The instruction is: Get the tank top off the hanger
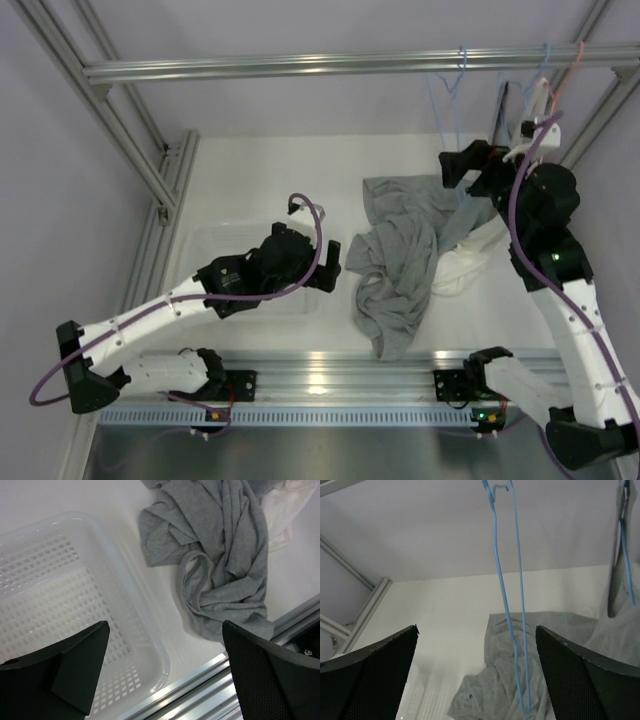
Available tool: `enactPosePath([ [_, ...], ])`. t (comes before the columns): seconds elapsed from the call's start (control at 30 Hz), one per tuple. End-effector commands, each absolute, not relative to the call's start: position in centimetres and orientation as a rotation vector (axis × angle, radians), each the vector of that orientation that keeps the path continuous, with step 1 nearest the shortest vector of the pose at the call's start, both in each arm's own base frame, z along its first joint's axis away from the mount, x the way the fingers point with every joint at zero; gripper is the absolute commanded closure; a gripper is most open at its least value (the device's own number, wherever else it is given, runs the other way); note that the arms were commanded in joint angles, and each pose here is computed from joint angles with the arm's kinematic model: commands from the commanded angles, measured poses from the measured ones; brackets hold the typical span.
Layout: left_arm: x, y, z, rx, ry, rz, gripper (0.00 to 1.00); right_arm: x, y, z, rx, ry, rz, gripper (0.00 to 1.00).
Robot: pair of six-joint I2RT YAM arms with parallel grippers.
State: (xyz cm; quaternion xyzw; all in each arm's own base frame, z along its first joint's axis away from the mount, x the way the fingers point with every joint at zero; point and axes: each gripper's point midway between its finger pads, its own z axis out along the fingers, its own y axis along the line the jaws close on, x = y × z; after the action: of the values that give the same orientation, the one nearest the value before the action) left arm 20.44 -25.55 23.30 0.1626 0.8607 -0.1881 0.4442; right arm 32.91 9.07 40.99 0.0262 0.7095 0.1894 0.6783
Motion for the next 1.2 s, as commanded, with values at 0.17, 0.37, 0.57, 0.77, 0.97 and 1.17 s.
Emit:
enactPosePath([
  [0.17,20.8,-32.5,26.0,0.454,2.042,-0.73,0.01,25.4,2.9,35.4,0.164,1.713,0.157,0.01],
  [0.37,21.3,-39.3,21.9,0.646,2.067,-0.779,0.01,19.5,-0.1,38.2,0.216,1.614,0.084,0.01],
  [0.57,21.3,-44.9,15.5,0.752,2.183,-0.8,0.01,17.0,-0.2,40.1,0.201,1.556,0.118,0.01],
  [0.77,20.8,-46.9,7.8,0.804,2.292,-0.671,0.01,16.6,-0.2,39.8,0.165,1.559,0.106,0.01],
  [0.97,19.4,-45.9,2.9,0.803,2.417,-0.632,0.17,16.2,-0.1,40.2,0.145,1.544,0.105,0.01],
  [1.17,17.6,-45.0,2.1,0.826,2.426,-0.589,0.89,16.8,0.2,40.1,0.138,1.563,0.109,0.01],
])
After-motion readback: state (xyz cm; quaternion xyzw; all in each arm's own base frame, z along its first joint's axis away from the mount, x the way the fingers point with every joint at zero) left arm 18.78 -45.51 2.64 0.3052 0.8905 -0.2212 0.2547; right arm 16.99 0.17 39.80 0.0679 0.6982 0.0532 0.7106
